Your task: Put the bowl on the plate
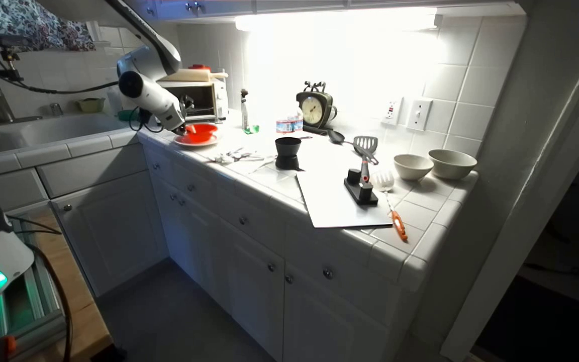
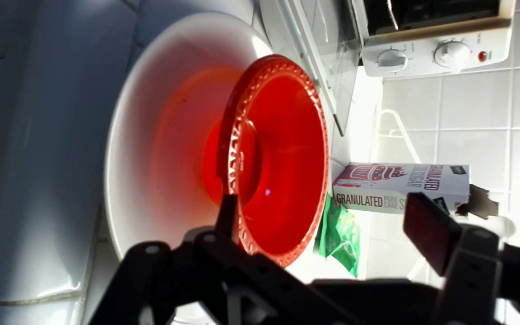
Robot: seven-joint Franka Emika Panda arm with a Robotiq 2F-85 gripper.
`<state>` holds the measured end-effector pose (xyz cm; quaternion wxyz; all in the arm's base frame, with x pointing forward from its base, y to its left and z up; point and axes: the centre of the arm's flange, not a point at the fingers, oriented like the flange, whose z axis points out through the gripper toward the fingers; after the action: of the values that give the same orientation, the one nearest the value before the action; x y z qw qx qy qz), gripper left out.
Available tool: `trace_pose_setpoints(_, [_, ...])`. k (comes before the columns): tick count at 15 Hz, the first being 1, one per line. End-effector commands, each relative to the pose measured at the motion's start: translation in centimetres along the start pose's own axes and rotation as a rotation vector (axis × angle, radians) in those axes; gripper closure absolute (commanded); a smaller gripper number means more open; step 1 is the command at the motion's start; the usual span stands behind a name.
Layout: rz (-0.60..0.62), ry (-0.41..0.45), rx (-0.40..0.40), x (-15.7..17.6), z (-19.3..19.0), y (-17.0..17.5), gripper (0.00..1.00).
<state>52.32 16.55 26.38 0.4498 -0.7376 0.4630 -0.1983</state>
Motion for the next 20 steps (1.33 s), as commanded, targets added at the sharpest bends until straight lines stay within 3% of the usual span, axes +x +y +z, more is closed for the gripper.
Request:
trace_pose_setpoints(1, [-0.002, 0.002, 0.022, 0.1, -2.7, -1.6, 0.0])
trace_pose_setpoints(8, [-0.048, 0.0, 0.041, 0.5, -4.7, -3.6, 0.0])
trace_pose_setpoints(15, [-0.451, -0.162, -0.138, 0.2, -5.6, -5.2, 0.0])
trace_pose_setpoints(20, [-0.668, -0.232, -0.215, 0.5, -5.4, -6.5, 0.0])
